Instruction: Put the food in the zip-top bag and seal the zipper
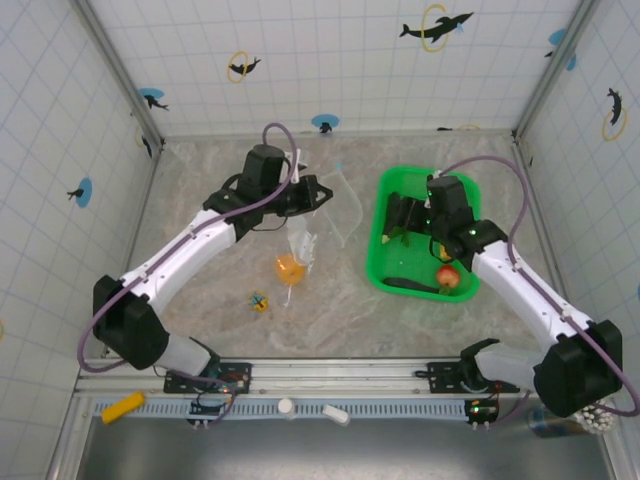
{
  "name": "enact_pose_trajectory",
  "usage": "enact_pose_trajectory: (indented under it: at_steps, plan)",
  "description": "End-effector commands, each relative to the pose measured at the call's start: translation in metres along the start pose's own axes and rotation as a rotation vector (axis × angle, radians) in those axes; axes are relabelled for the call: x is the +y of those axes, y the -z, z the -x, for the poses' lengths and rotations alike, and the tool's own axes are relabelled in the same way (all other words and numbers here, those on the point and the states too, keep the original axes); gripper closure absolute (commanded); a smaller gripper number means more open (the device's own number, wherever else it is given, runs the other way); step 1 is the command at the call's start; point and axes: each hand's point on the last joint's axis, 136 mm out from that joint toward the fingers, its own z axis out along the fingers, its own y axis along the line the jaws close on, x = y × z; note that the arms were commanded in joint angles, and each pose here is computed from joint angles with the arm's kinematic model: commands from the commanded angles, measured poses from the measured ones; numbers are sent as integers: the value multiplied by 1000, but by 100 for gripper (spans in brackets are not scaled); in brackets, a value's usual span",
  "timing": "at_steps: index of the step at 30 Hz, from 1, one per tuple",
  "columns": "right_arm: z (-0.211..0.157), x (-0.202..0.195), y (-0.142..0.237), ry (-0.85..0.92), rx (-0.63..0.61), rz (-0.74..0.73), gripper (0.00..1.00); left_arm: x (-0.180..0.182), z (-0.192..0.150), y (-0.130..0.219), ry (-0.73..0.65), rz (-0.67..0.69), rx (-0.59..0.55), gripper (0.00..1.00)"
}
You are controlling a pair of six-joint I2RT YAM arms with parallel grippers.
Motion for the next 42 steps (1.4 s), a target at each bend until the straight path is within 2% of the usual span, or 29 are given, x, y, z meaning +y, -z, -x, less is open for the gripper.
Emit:
enact_pose_trajectory:
  at_steps: [1,5,8,14,21,31,34,38,42]
  plan:
    - [-3,-67,-1,9,10,-311,21,-18,-14,-5,-71,-54,63,100]
    - [-12,-94,-22,-167,75,-337,19,-12,-25,-5,-70,-67,67,100]
    - [-9,-92,-40,-245,99,-328,14,-15,-31,-1,-74,-93,65,100]
    - [-5,-94,-81,-374,178,-342,14,-16,-41,6,-79,-133,70,100]
    - [1,-97,-114,-385,225,-376,14,-16,-49,12,-92,-149,81,100]
    - [-19,-116,-125,-406,272,-421,25,-14,-50,18,-95,-143,72,100]
    - [-26,-123,-127,-405,290,-418,35,-14,-52,20,-88,-145,65,100]
    - [-12,-117,-121,-387,237,-371,50,-13,-51,23,-82,-135,57,100]
    - [6,-104,-107,-352,197,-310,52,-11,-51,23,-79,-122,54,100]
